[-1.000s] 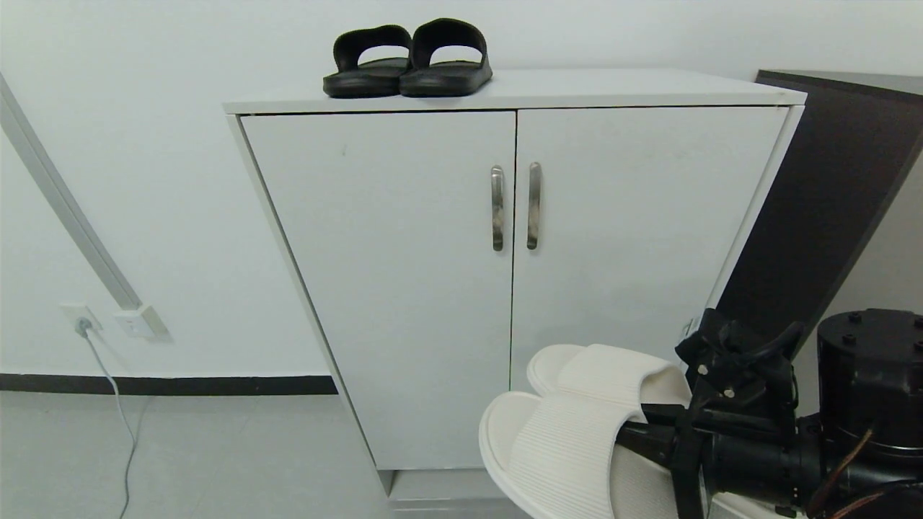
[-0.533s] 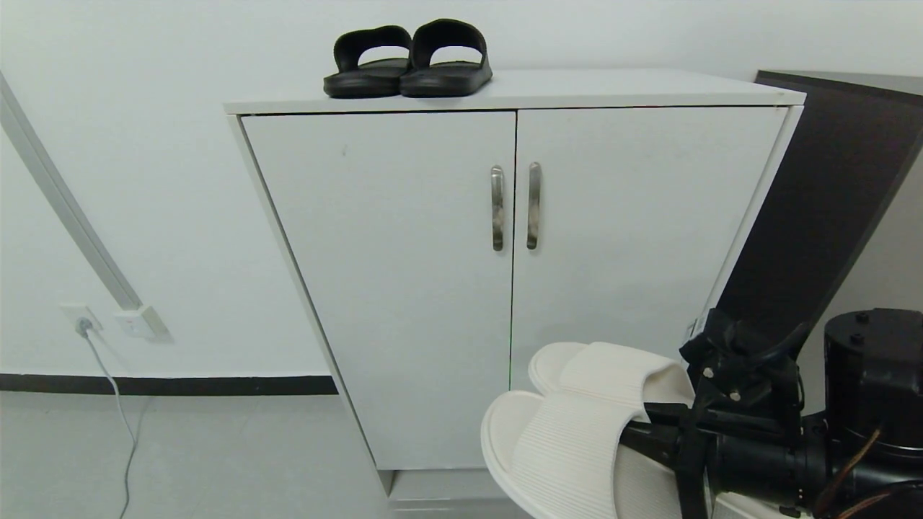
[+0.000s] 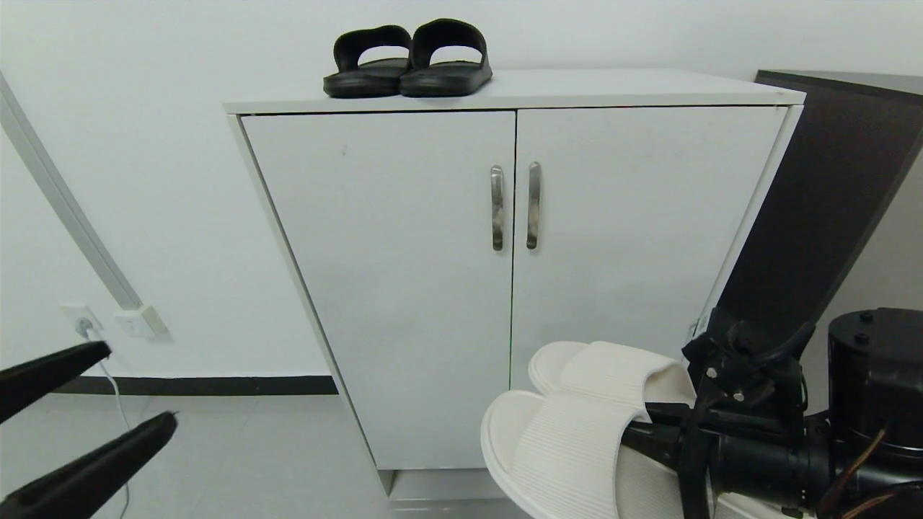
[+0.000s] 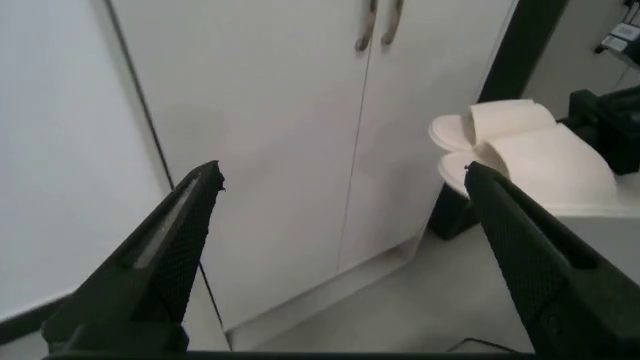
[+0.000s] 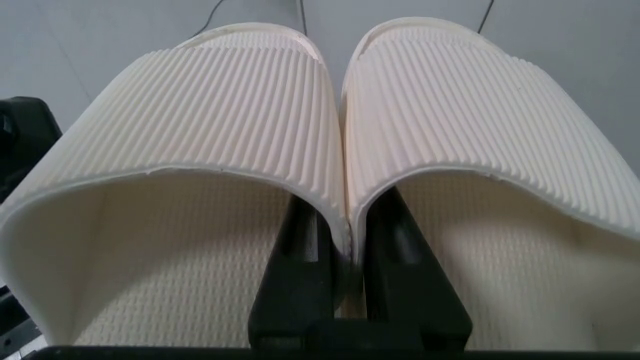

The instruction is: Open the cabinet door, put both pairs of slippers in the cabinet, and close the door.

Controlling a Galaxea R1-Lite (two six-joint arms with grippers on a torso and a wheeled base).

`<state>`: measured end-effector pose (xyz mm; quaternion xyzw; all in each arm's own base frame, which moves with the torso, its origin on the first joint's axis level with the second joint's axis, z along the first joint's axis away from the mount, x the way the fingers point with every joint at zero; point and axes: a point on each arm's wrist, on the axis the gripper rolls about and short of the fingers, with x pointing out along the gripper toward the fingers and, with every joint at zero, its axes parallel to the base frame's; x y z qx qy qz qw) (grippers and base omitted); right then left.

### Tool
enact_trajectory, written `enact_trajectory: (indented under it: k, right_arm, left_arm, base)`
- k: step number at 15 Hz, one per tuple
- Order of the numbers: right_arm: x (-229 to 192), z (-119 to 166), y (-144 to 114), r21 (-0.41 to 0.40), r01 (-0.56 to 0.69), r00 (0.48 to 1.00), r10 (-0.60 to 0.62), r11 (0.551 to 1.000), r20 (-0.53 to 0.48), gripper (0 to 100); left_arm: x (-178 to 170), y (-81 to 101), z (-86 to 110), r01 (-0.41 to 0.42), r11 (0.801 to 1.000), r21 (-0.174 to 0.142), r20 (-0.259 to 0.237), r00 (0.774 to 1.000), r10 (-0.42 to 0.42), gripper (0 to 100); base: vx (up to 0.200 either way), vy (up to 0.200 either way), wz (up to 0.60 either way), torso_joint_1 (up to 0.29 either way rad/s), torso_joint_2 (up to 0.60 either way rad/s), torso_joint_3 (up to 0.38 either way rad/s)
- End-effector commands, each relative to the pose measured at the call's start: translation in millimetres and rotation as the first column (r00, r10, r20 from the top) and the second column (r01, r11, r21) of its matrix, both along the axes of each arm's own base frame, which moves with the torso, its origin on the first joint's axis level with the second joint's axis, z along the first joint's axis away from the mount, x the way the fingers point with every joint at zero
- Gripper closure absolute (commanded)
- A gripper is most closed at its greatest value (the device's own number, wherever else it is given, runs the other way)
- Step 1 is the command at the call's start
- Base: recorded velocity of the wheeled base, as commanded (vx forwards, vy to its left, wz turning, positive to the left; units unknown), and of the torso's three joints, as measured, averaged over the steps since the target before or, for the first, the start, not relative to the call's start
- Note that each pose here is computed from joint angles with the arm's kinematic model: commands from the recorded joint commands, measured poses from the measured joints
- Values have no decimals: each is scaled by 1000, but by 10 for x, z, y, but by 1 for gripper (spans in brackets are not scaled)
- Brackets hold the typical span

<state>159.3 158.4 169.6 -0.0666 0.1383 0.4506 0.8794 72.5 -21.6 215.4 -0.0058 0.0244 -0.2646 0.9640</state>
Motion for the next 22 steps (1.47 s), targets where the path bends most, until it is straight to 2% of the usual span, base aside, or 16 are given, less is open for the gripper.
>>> enact_trajectory:
  k: [1, 4, 6, 10, 12, 14, 15, 17, 18, 19, 20, 22]
  right_arm:
    - [2, 3, 3, 2, -1, 1000, 1, 1000, 1, 100]
    - [4, -8, 5, -2, -1, 1000, 1, 1000, -3, 100]
    - [4, -9, 4, -3, -1, 1000, 1, 1000, -4, 100]
    - [4, -9, 4, -3, -1, 1000, 1, 1000, -4, 100]
    - [3, -28, 4, -9, -1, 1000, 1, 1000, -8, 100]
    - [11, -42, 11, -13, -1, 1000, 1, 1000, -13, 100]
    - [11, -42, 11, -13, -1, 1000, 1, 1000, -13, 100]
    - [6, -39, 12, -12, -3, 1000, 3, 1000, -12, 100]
    - [10, -46, 15, -14, -3, 1000, 2, 1000, -14, 100]
    - [10, -46, 15, -14, -4, 1000, 4, 1000, -14, 100]
    - [10, -46, 15, -15, -3, 1000, 3, 1000, -13, 100]
    - [10, -46, 15, -14, -3, 1000, 2, 1000, -14, 100]
  left_arm:
    - [507, -195, 38, 85, 996, 17, -49, 995, -84, 0]
    - [817, -382, 113, 144, 990, 9, -12, 990, -143, 0]
    - [945, -530, 161, 196, 981, 5, -6, 981, -196, 0]
    - [1037, -916, 334, 343, 939, -26, 9, 939, -343, 0]
    - [1111, -1198, 405, 423, 904, -63, -6, 906, -424, 0]
    - [1199, -1355, 463, 451, 889, -74, -1, 892, -453, 0]
    - [1224, -1470, 482, 480, 874, -75, -2, 877, -481, 0]
    - [1338, -1623, 503, 492, 866, -88, -23, 868, -496, 0]
    - [1361, -1694, 537, 505, 856, -115, -39, 858, -512, 0]
    - [1398, -1747, 587, 530, 835, -150, -47, 840, -541, 0]
    - [1451, -1788, 612, 564, 808, -171, -51, 814, -579, 0]
    - [1616, -1799, 628, 602, 770, -212, -68, 777, -626, 0]
  base:
    - [0, 0, 0, 0, 0, 0]
    - [0, 0, 0, 0, 0, 0]
    - [0, 0, 0, 0, 0, 0]
    - [0, 0, 0, 0, 0, 0]
    - [0, 0, 0, 0, 0, 0]
    - [0, 0, 0, 0, 0, 0]
    - [0, 0, 0, 0, 0, 0]
    - [0, 0, 0, 0, 0, 0]
    - [0, 0, 0, 0, 0, 0]
    - [0, 0, 0, 0, 0, 0]
    - [0, 0, 0, 0, 0, 0]
    - [0, 0, 0, 0, 0, 0]
